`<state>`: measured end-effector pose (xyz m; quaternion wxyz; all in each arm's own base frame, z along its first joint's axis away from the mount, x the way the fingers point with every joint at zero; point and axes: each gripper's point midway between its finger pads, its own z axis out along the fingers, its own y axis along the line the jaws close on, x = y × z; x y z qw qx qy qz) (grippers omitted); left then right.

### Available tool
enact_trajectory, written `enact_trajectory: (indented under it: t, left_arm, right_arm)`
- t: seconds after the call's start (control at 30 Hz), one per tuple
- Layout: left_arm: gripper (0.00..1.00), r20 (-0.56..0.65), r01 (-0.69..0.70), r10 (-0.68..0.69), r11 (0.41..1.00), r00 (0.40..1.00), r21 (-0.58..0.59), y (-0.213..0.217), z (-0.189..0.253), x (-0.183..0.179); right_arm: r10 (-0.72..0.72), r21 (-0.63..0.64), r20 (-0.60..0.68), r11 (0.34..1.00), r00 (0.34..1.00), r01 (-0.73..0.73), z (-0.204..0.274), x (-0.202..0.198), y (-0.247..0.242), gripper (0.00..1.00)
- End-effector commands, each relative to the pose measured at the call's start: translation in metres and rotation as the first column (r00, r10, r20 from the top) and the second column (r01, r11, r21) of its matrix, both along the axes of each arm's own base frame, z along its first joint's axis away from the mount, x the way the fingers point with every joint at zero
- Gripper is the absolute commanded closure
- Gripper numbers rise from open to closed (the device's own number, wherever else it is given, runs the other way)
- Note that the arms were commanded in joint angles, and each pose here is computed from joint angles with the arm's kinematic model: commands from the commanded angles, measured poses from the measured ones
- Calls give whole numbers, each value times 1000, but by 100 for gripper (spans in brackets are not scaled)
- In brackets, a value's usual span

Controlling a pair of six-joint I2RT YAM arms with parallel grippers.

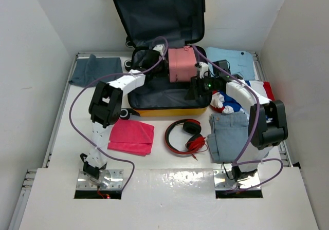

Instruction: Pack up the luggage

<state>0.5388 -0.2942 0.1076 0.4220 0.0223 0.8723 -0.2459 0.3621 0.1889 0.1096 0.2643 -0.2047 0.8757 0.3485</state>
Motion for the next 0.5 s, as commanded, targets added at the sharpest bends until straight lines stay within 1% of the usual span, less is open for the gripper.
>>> enact_trajectory:
  t: [0.0,0.1,0.17,0.2,0.3,0.33,0.37,0.4,0.43,0.47]
  left_arm:
    - [100,178,92,-76,993,981,-80,-28,49,23]
    - [100,224,141,-126,989,966,-53,-37,56,24]
    - [100,236,157,-150,987,960,-11,-35,53,23]
    - [100,251,194,-193,981,948,20,-39,57,18]
    - [100,224,226,-239,971,945,81,-35,46,10]
    - [86,188,228,-246,967,951,111,-29,40,4]
    - [78,191,217,-242,966,951,142,-24,45,4]
    - [65,168,208,-234,965,957,162,-14,39,1]
    - [60,157,200,-229,963,961,180,-8,38,-3]
    - [53,145,168,-197,967,970,189,12,41,-7]
  right_arm:
    - [-2,-6,104,1000,995,2,14,16,-2,36]
    - [-9,-8,105,1000,994,9,13,17,-1,36]
    - [-13,-7,99,1000,995,14,13,17,0,36]
    - [-16,-4,103,1000,995,16,14,18,-1,34]
    - [-13,-5,107,1000,994,13,17,19,1,34]
    - [-15,-3,108,1000,994,15,19,19,1,33]
    - [-19,-4,115,1000,993,19,21,22,-1,33]
    - [-19,-5,123,1000,992,20,24,23,0,33]
    - [-19,-8,119,1000,993,20,23,22,-1,33]
    - [-17,-9,135,1000,991,18,29,25,0,33]
